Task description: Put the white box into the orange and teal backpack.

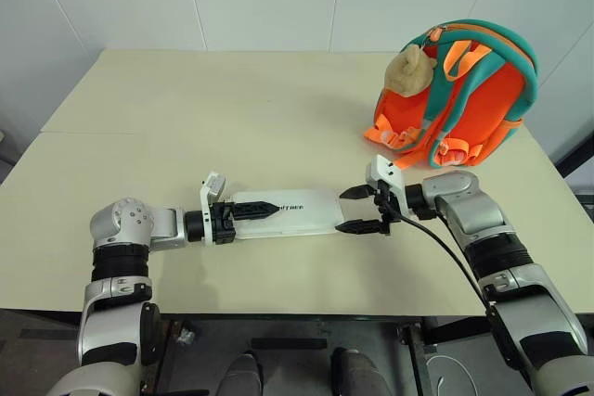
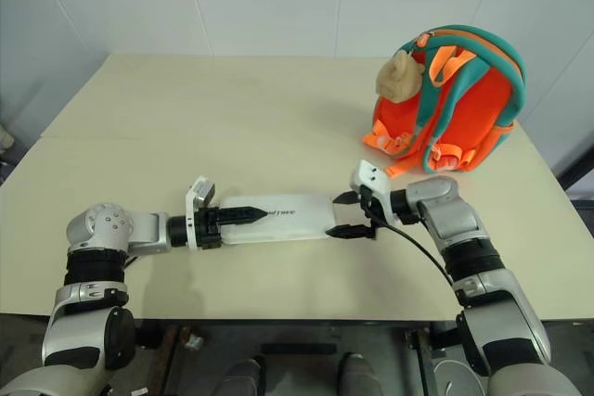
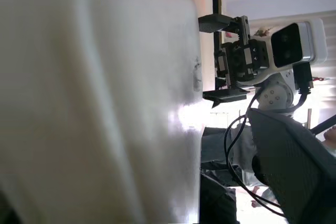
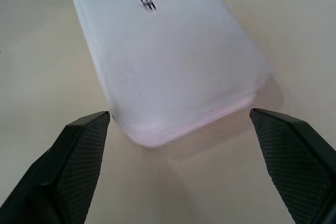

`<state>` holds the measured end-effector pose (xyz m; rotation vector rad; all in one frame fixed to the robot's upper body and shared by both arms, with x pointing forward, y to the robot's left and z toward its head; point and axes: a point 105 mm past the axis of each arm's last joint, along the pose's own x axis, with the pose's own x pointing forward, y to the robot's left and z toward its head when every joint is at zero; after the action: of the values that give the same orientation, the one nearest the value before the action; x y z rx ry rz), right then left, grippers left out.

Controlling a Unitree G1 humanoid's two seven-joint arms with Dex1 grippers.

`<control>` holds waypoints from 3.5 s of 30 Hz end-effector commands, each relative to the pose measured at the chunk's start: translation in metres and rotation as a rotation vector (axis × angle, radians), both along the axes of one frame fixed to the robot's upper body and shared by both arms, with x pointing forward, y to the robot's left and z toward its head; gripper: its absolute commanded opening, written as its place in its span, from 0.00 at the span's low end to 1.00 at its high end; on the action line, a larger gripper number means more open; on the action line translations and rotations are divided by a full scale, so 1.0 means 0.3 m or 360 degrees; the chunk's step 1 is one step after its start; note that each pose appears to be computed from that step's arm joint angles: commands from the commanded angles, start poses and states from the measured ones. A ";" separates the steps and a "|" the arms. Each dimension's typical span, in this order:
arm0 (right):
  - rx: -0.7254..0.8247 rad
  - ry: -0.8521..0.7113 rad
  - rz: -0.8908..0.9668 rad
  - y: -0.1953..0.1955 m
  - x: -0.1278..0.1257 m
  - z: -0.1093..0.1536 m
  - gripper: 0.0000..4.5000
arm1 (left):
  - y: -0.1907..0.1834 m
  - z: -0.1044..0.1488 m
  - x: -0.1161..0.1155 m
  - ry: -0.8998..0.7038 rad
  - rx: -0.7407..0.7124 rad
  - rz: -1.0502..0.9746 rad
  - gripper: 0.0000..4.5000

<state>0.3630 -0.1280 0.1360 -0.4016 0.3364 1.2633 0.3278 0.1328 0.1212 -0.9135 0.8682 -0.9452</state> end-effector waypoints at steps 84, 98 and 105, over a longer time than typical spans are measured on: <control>0.1119 -0.0228 0.0355 0.125 0.045 0.622 0.01 | 0.300 0.241 -0.118 -0.1063 -0.0025 0.0627 0.30; 0.0788 0.0477 0.0781 0.098 -0.339 0.500 0.01 | 0.388 0.377 -0.153 -0.1539 0.0121 0.0717 0.30; 0.0770 0.0463 0.0708 0.122 -0.301 0.446 0.01 | 0.294 0.498 -0.288 -0.1767 -0.0080 0.0471 0.30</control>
<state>0.2736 -0.0924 0.2698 0.1420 0.1979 1.7832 0.2605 0.2264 0.2487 -0.4606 -0.1538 -0.9488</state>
